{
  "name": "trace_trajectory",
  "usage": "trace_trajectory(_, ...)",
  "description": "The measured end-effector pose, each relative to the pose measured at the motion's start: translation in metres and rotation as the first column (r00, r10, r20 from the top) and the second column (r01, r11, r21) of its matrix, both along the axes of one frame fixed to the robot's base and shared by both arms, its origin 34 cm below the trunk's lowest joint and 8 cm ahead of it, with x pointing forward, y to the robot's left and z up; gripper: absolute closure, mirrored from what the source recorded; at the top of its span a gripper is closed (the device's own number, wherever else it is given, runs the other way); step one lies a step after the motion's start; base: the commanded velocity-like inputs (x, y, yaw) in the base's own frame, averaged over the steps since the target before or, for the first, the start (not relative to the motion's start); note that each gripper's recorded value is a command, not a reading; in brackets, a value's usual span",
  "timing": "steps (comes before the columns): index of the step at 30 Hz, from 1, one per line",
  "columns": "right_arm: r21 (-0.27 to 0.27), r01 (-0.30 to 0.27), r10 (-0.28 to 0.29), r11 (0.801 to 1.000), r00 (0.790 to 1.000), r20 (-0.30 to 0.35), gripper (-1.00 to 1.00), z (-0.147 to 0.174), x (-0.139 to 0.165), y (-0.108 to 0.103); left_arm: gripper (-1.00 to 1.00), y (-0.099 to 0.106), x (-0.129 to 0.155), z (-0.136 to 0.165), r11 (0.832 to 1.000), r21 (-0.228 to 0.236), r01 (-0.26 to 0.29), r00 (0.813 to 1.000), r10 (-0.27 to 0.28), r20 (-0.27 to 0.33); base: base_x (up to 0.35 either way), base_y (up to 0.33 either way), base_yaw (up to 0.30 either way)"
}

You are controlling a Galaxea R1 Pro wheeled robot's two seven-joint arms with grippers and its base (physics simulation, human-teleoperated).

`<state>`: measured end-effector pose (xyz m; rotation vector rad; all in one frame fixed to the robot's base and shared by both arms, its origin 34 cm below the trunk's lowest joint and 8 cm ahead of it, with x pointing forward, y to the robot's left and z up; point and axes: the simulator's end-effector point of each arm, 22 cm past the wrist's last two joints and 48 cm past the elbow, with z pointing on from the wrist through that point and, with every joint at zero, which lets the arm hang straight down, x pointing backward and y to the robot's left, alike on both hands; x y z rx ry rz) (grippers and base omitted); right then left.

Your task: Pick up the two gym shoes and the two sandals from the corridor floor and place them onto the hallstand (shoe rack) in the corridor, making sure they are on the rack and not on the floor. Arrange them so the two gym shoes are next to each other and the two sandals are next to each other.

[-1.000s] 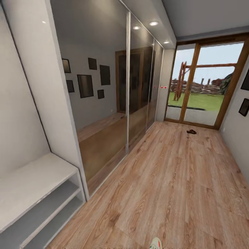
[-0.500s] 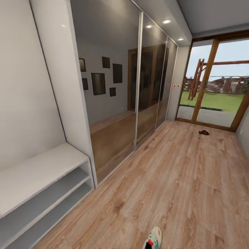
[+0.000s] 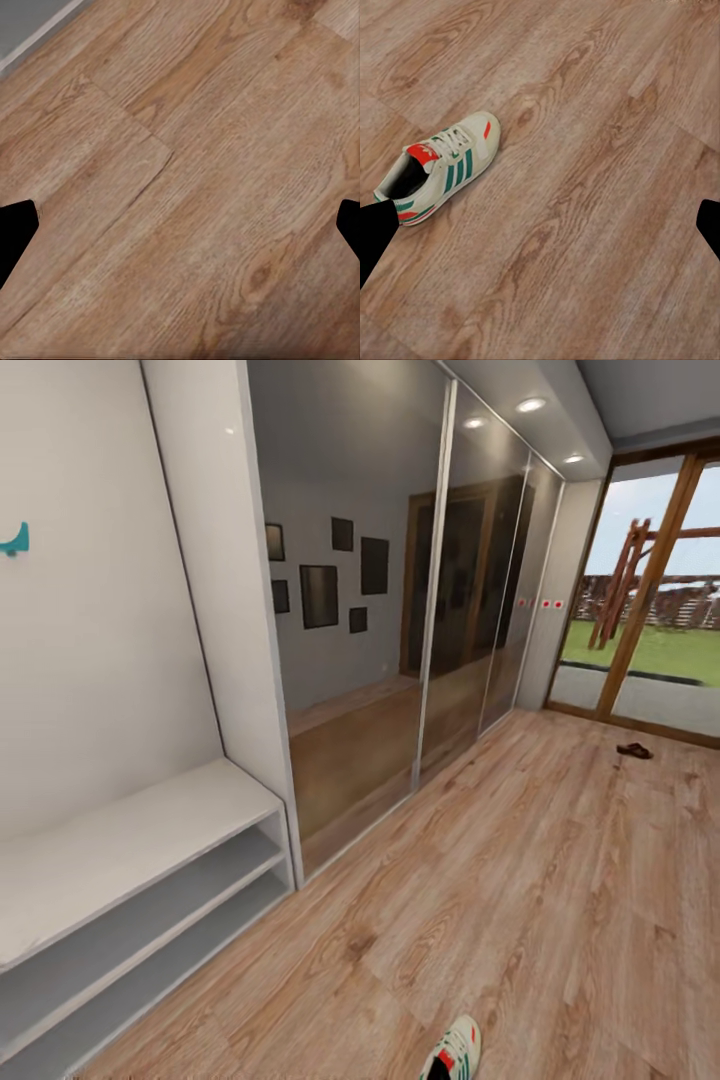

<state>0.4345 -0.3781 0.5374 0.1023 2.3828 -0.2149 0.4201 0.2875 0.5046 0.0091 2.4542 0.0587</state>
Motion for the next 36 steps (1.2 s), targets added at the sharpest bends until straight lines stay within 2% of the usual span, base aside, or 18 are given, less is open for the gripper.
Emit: trace_trajectory(36,0.001,-0.003,0.003,1.0,0.999,-0.045,-1.0,-0.013,-0.013,0.001,-1.0,0.0,-0.014,-0.012,1.0,0.0,0.001,0.999,-0.001,-0.042,0.0,0.0,0.213)
